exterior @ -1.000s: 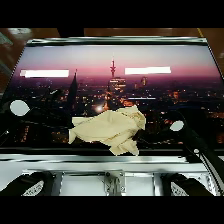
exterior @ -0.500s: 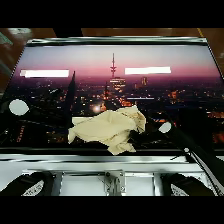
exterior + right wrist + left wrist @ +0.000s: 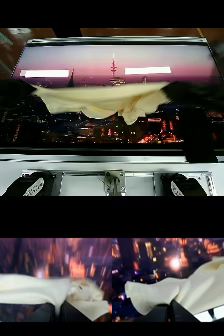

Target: Fold the shirts.

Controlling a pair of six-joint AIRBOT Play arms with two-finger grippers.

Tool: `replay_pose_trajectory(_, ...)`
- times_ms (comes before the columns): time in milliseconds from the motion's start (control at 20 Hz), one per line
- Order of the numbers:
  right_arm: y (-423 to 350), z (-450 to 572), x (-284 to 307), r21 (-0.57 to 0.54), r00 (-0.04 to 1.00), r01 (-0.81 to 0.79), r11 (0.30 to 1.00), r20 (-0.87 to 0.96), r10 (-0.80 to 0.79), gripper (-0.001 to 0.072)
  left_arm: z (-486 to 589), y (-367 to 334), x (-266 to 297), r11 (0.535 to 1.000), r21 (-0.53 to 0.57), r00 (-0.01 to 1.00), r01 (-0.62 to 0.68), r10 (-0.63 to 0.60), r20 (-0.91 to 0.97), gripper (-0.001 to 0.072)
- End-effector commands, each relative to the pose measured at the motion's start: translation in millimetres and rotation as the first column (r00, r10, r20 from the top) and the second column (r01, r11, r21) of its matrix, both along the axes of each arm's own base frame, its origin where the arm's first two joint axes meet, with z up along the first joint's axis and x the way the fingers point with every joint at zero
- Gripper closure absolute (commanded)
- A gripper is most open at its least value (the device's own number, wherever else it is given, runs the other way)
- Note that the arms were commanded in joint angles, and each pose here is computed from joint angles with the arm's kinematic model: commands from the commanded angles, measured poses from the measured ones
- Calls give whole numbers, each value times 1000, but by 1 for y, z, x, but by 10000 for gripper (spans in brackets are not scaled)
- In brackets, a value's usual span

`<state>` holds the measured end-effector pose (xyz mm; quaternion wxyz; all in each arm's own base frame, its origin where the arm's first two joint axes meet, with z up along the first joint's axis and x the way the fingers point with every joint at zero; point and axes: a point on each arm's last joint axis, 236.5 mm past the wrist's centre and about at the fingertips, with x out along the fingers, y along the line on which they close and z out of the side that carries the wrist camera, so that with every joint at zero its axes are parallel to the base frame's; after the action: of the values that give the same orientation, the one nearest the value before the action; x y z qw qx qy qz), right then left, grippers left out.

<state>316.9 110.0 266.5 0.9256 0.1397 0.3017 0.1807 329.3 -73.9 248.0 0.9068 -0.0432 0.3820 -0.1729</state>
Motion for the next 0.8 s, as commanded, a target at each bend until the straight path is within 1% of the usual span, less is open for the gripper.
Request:
replay_pose_trajectory(0,-31,185,-63,64,888,101,993,443,-119,651,137,-17,-41,996,-78,948,52,-24,317,672)
replay_pose_trajectory(50,-24,217,-82,93,854,66,993,510,-104,651,165,-32,-56,987,-121,926,101,-49,374,671)
replay_pose_trajectory(150,-16,250,-108,114,813,15,993,577,-79,651,204,-51,-86,971,-148,878,188,-99,468,672)
replay_pose_trajectory(250,-14,260,-124,100,801,6,995,596,-65,651,215,-53,-104,970,-152,867,191,-94,489,672)
replay_pose_trajectory(350,-14,255,-130,77,814,8,997,579,-51,651,193,-50,-116,976,-140,911,166,-97,401,672)
replay_pose_trajectory(450,-12,236,-131,51,857,3,999,514,-28,651,153,-50,-126,978,-123,962,169,-136,236,672)
replay_pose_trajectory(550,-11,197,-121,2,931,-3,1000,366,1,651,107,-47,-129,978,-132,986,163,-158,47,672)
replay_pose_trajectory(600,-15,166,-113,-34,970,7,999,243,1,651,84,-47,-130,977,-138,985,162,-169,-39,672)
replay_pose_trajectory(650,-24,132,-106,-95,995,16,995,97,-7,651,58,-46,-132,976,-152,975,154,-175,-134,672)
replay_pose_trajectory(750,-48,71,-86,-207,986,37,978,-152,-70,651,4,-43,-134,976,-179,937,121,-172,-305,672)
